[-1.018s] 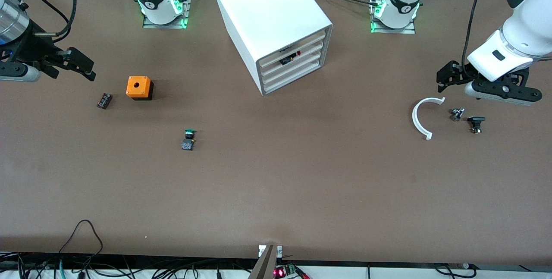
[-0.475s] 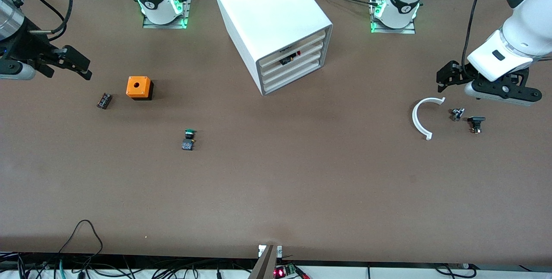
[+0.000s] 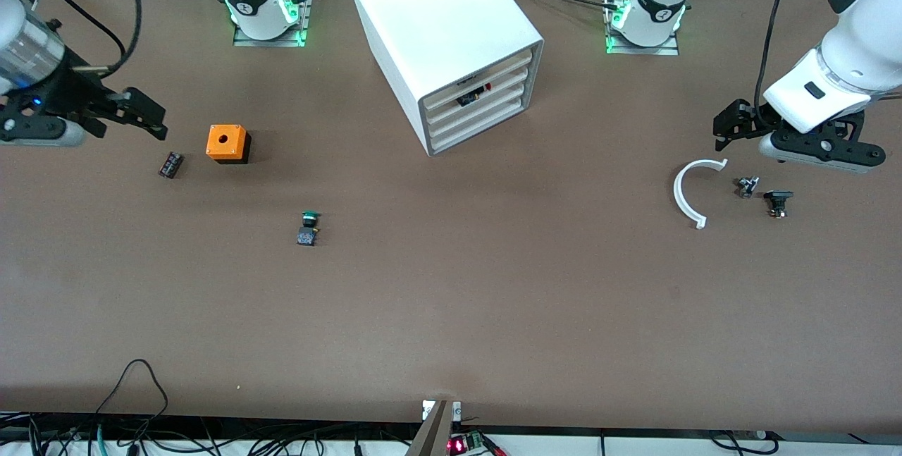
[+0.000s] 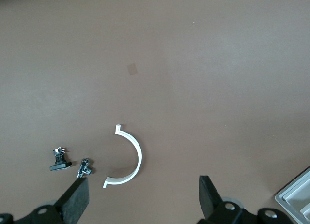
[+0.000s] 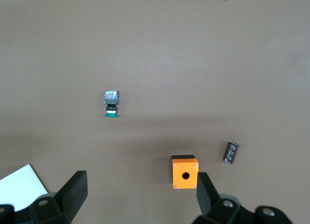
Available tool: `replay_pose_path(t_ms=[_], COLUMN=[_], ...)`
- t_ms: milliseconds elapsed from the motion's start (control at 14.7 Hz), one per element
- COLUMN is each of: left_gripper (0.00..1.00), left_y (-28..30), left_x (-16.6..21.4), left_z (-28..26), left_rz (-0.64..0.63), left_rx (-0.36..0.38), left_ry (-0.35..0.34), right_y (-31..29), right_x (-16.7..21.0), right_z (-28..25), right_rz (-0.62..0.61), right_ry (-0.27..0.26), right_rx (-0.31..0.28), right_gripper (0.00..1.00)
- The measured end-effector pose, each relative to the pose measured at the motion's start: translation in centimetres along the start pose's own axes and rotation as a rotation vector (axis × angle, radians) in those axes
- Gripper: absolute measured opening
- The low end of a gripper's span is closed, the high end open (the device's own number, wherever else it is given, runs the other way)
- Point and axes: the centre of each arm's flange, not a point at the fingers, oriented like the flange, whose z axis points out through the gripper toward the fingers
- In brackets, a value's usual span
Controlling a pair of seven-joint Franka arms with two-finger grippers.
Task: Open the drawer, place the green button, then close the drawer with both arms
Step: 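Reach the right gripper down to the green-based push button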
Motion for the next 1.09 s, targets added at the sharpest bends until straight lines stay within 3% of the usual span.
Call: replay_pose_path(t_ms=[271,814,950,1086], left_gripper=[1.0,1.0,1.0,1.0], left_y=[0.0,0.6,1.5,2.6], left_x=[-0.1,-0.2,-0.5,-1.3], left_z=[0.1,0.2,0.5,1.4], left_rz=[0.0,0.003,0.011,0.026], left_rx=[-0.001,-0.022,-0.052,-0.078], left_ry=[-0.009,-0.021,-0.056,-0.136], right_y=[-2.9,-10.1,-10.9,-11.1], right_x=[1.6,4.8,5.7,6.5], right_z=[4.8,15.7,18.9,22.0], right_rz=[-0.048,-0.051,-0.044,-0.039], right_ry=[-0.069,-0.089,-0.087,-0.086], right_rx=[-0.004,0.002,0.007,0.011], right_gripper=[1.0,1.0,1.0,1.0])
